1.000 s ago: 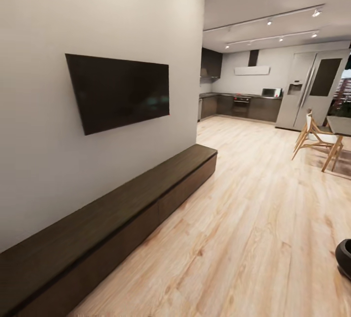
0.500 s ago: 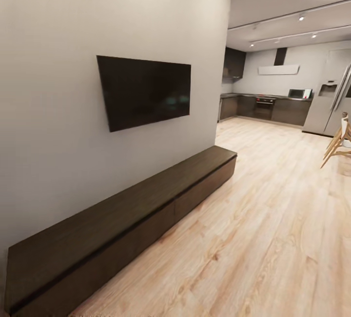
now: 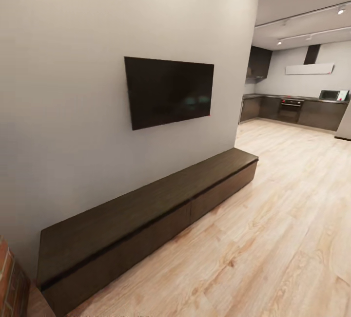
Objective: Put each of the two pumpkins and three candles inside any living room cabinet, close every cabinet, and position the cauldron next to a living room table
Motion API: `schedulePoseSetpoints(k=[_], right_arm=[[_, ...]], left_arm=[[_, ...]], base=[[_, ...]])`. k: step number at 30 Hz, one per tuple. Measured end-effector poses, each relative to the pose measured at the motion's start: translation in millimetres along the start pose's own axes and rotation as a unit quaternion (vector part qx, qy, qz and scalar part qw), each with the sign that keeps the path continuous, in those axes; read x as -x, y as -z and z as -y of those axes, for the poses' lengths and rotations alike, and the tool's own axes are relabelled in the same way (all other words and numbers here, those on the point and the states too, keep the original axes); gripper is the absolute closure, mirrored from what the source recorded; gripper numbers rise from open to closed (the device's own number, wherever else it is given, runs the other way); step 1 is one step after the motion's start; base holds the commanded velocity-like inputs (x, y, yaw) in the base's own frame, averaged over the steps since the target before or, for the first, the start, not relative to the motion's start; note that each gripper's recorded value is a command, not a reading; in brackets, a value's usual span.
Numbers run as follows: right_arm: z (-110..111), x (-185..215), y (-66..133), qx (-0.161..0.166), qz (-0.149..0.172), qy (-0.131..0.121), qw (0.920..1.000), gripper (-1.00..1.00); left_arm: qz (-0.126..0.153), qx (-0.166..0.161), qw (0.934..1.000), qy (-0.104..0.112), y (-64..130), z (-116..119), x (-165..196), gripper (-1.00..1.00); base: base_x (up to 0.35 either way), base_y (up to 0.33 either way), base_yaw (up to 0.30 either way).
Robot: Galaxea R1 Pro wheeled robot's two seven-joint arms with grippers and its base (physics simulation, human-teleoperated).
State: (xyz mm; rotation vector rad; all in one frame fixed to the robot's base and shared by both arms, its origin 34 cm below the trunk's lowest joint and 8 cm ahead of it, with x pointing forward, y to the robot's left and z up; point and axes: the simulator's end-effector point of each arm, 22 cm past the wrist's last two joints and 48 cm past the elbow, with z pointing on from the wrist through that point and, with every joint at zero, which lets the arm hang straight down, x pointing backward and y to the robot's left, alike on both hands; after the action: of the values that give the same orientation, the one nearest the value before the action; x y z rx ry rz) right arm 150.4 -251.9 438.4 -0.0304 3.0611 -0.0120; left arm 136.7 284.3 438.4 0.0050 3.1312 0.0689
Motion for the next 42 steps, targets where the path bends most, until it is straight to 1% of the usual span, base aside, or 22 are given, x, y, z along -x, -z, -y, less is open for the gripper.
schedulePoseSetpoints(k=[42], right_arm=[[0.9, 0.8, 0.0, -0.001, 0.002, 0.0, 1.0, -1.0]], left_arm=[[0.0, 0.0, 1.0, 0.0, 0.0, 0.0, 0.0, -1.0]], base=[[0.0, 0.0, 0.263]])
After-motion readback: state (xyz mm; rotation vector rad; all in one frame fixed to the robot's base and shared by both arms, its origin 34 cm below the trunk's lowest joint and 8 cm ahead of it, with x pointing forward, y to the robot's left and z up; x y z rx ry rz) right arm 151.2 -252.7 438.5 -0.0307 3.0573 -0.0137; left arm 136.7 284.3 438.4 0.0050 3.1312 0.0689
